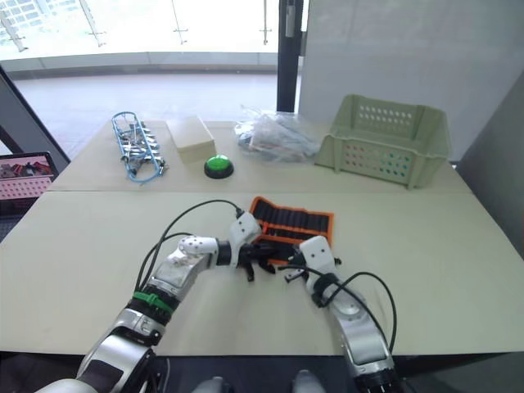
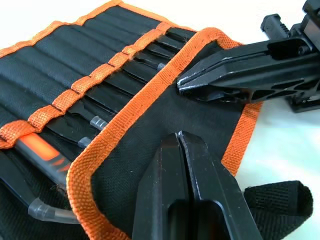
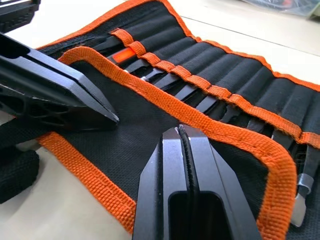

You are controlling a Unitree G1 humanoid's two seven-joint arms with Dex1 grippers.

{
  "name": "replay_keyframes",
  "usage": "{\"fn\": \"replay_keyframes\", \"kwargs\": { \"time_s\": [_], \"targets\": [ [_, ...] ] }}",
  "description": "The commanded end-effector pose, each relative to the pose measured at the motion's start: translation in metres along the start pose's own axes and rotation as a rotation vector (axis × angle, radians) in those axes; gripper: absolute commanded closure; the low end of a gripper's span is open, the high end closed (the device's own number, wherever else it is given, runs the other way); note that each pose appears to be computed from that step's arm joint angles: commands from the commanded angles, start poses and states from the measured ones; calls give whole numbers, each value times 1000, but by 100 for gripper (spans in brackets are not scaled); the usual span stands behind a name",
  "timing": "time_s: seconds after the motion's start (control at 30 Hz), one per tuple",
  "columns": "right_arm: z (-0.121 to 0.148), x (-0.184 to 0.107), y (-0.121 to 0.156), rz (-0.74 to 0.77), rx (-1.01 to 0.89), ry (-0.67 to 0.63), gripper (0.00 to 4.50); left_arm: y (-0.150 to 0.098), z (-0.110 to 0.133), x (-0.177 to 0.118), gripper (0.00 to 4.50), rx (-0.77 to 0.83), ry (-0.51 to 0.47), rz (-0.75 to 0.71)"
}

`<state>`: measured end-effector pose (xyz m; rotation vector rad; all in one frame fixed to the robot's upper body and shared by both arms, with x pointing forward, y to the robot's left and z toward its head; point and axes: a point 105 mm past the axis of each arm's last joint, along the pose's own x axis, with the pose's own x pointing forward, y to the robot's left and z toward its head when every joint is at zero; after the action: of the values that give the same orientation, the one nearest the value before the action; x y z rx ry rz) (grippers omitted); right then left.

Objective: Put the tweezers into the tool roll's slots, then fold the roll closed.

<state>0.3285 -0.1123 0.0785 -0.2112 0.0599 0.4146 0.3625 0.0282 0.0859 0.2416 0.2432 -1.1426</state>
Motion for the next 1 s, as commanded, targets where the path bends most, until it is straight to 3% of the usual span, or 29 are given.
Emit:
{"fn": "replay_keyframes", "kwargs": {
  "time_s": [0.03, 0.3, 0.43, 0.5, 0.63, 0.83, 1.0],
  "targets": [
    [-15, -8, -19, -89, 20, 52, 450, 10, -15, -6, 445, 0, 62, 54],
    [-16, -17, -27, -105, 24, 51, 450, 21, -19, -14, 445, 5, 54, 97],
    [-7, -19, -29, -90, 22, 9, 450, 13, 6, -15, 445, -4, -77, 54],
    [11, -21, -28, -53, 47, -77, 450, 15, 19, -22, 445, -20, -144, 48],
    [34, -32, -9, 111, 151, -201, 450, 11, 44, -40, 445, -33, -245, 11],
    [33, -54, -34, 56, 332, -194, 450, 9, 56, -64, 445, 5, -236, -4],
    [34, -66, -55, 22, 441, -150, 297, 13, 46, -74, 450, 2, -183, -10]
  ]
}}
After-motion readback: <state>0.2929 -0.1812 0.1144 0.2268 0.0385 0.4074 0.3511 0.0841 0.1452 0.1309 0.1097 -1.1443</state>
